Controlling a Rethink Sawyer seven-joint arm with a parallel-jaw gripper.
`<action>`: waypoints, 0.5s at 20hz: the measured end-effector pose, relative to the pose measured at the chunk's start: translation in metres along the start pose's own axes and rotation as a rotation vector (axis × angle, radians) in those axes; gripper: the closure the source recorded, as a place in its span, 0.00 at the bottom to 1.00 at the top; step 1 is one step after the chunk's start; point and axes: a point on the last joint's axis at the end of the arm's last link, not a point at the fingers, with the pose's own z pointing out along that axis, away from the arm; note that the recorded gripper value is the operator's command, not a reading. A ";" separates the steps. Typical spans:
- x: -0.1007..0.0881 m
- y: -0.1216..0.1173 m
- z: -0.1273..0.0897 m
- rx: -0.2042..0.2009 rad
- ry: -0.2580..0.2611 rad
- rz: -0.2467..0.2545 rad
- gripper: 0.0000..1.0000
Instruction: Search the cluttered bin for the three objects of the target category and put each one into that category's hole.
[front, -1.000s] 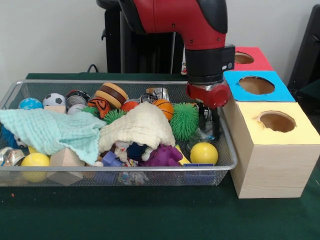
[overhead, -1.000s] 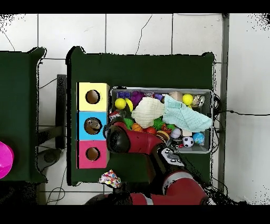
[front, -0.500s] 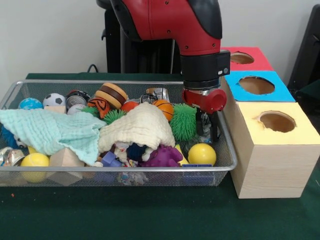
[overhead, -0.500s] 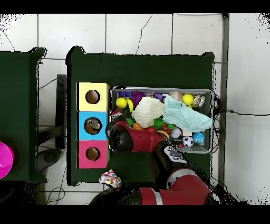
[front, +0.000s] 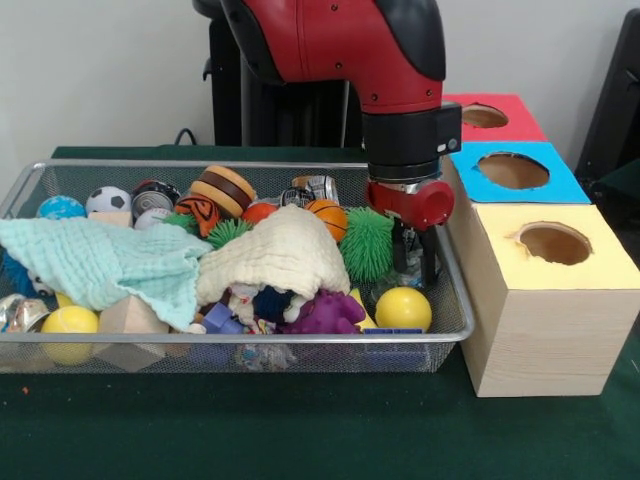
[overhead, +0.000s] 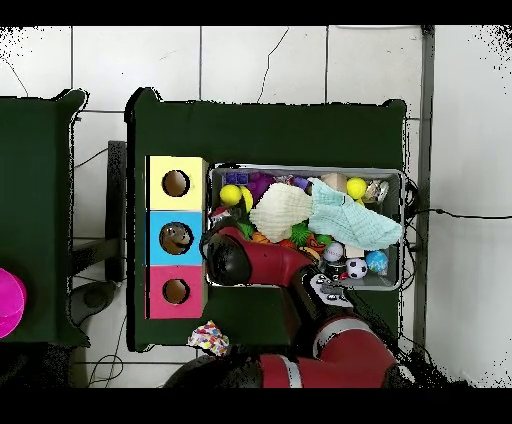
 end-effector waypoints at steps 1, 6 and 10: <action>0.000 0.002 0.000 0.011 -0.001 -0.005 0.00; 0.002 0.020 0.002 0.159 -0.003 -0.043 0.00; 0.000 0.041 0.008 0.334 0.026 -0.064 0.00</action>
